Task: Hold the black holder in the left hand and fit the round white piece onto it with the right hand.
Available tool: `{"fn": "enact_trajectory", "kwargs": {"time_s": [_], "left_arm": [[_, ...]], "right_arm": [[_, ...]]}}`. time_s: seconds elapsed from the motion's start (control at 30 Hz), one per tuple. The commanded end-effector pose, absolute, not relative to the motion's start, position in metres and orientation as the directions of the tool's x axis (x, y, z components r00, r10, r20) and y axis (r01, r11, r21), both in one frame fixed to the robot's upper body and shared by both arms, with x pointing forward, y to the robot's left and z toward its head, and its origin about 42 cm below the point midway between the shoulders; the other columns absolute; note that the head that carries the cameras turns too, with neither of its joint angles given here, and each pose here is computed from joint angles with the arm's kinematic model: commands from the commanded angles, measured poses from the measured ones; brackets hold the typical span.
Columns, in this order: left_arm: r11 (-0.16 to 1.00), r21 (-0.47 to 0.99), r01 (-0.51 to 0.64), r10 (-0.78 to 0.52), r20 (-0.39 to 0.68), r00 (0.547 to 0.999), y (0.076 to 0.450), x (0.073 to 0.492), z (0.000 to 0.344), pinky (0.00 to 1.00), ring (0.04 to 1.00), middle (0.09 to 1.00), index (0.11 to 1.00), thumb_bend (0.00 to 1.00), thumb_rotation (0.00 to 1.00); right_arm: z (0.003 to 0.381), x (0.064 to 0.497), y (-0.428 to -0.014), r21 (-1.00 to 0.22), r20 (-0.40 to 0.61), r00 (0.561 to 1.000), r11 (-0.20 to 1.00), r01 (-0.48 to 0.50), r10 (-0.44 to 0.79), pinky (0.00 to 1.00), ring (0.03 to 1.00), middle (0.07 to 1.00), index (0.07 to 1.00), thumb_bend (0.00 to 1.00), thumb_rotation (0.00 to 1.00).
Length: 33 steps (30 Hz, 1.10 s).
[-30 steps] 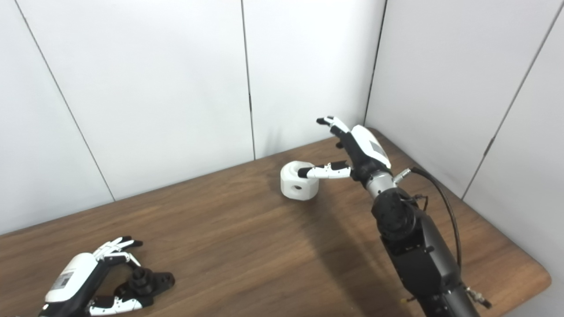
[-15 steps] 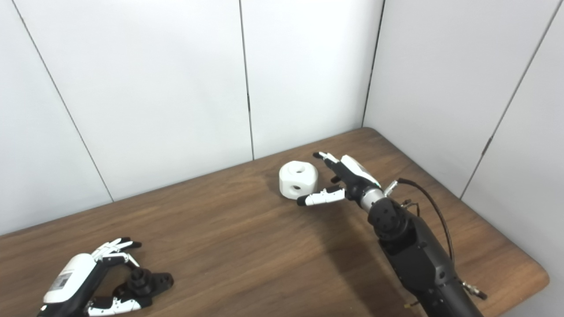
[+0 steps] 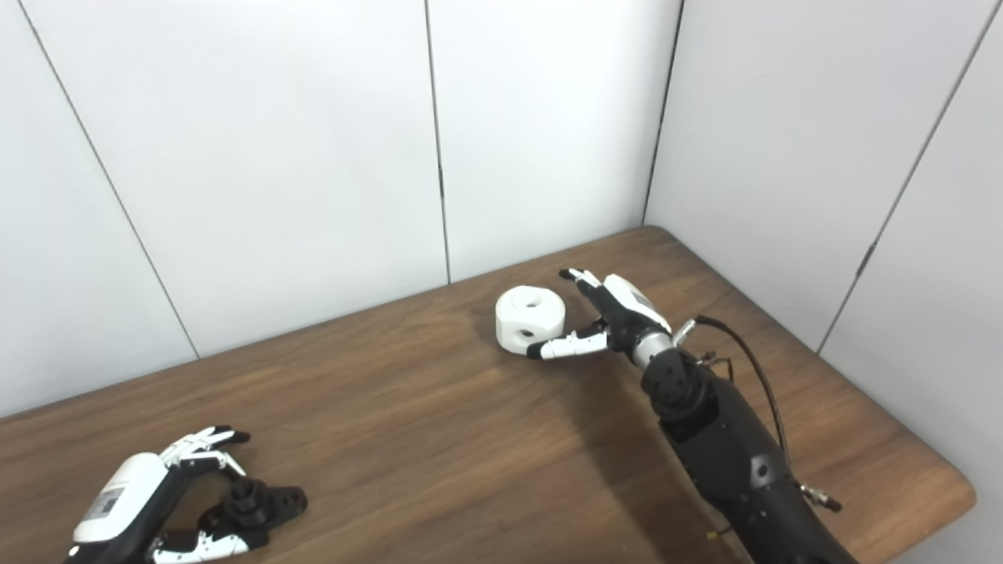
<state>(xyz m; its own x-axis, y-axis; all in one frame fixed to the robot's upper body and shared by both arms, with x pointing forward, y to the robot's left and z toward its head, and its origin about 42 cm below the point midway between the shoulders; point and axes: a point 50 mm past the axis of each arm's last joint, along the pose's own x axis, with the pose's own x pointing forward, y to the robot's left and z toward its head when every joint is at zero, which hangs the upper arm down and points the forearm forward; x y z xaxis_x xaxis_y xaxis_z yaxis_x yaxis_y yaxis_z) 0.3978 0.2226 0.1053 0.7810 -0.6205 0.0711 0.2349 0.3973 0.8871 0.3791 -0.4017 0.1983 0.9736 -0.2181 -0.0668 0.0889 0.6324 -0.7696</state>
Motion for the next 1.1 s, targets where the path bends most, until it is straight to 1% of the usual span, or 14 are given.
{"fn": "enact_trajectory", "kwargs": {"time_s": [0.0,0.17,0.37,0.57,0.77,0.9,1.07], "left_arm": [[0.282,0.854,0.437,-0.561,-0.223,0.797,0.25,0.34,0.029,0.91,0.902,0.84,0.485,0.52,0.05],[0.284,0.853,0.437,-0.557,-0.224,0.8,0.248,0.339,0.031,0.89,0.893,0.835,0.485,0.52,0.05],[0.289,0.851,0.438,-0.557,-0.222,0.8,0.244,0.336,0.037,0.88,0.893,0.834,0.485,0.52,0.05],[0.287,0.851,0.44,-0.551,-0.229,0.802,0.243,0.333,0.042,0.87,0.888,0.829,0.485,0.52,0.05],[0.288,0.849,0.442,-0.552,-0.23,0.801,0.241,0.332,0.042,0.86,0.885,0.828,0.485,0.52,0.04],[0.288,0.849,0.442,-0.556,-0.228,0.8,0.239,0.33,0.042,0.86,0.886,0.828,0.485,0.52,0.04],[0.291,0.851,0.438,-0.553,-0.224,0.802,0.241,0.33,0.042,0.85,0.878,0.826,0.485,0.52,0.04]], "right_arm": [[0.2,0.384,-0.402,-0.774,-0.037,0.968,0.62,0.13,-0.249,0.77,0.94,0.983,0.944,1.0,0.47],[0.191,0.389,-0.395,-0.776,-0.023,0.964,0.613,0.151,-0.266,0.76,0.919,0.959,0.923,0.98,0.47],[0.186,0.397,-0.385,-0.775,-0.032,0.964,0.615,0.142,-0.263,0.76,0.918,0.953,0.896,0.97,0.45],[0.183,0.402,-0.379,-0.791,-0.036,0.97,0.6,0.119,-0.24,0.74,0.9,0.946,0.878,0.97,0.44],[0.18,0.404,-0.375,-0.831,-0.037,0.975,0.549,0.091,-0.218,0.68,0.871,0.932,0.851,0.98,0.41],[0.179,0.406,-0.374,-0.839,-0.052,0.977,0.54,0.069,-0.206,0.67,0.871,0.932,0.832,0.98,0.4],[0.179,0.408,-0.372,-0.857,-0.08,0.979,0.514,0.029,-0.188,0.69,0.877,0.939,0.794,0.98,0.42]]}}
